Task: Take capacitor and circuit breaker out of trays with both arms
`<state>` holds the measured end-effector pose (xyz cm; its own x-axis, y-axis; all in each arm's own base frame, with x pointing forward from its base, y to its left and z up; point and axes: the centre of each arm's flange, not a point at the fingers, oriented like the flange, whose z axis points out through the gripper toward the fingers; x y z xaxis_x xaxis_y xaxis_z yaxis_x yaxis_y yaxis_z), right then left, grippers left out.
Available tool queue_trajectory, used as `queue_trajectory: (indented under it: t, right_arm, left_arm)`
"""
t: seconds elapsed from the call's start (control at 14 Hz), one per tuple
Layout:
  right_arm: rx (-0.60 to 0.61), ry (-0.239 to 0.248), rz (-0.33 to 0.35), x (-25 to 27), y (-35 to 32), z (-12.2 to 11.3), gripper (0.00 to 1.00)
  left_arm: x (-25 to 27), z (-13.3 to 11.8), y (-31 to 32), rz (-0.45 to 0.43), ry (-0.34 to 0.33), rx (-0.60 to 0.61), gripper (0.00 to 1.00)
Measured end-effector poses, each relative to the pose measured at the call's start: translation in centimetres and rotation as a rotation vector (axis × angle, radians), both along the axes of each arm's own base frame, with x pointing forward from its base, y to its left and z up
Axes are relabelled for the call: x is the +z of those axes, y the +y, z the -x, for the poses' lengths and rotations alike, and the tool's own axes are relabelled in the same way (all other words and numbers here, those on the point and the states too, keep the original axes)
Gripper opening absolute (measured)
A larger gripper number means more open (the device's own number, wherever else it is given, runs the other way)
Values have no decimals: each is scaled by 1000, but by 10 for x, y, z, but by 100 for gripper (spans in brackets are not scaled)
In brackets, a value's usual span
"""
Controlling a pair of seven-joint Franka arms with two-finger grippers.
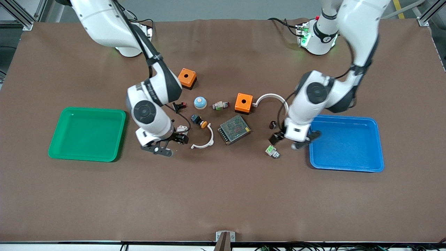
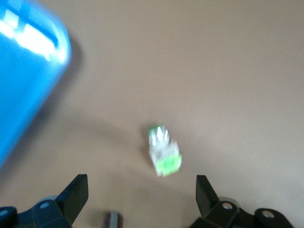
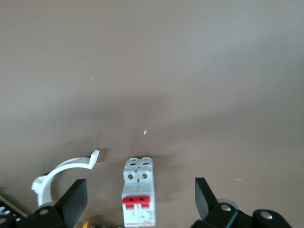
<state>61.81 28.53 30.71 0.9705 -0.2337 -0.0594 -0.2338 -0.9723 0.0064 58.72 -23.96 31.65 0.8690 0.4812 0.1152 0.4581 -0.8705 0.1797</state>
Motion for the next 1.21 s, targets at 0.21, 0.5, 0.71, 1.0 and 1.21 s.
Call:
queue_trajectory:
  t: [0.21, 0.5, 0.71, 1.0, 1.21]
  right_arm:
    - [98, 33, -4, 46, -67, -31, 100]
    - [184, 91, -28, 98, -199, -41, 100]
    - [190, 116, -26, 137, -278, -29, 100]
    - [168, 128, -31, 170, -313, -15, 100]
    - [163, 107, -29, 201, -317, -17, 100]
  left_arm:
    - [78, -32, 56, -62, -2, -37, 100]
    - [180, -50, 113, -143, 79, -180, 100]
    - [239, -48, 156, -179, 35, -290, 100]
    - [302, 1, 190, -240, 112, -421, 100]
    - [333, 41, 190, -248, 146, -429, 100]
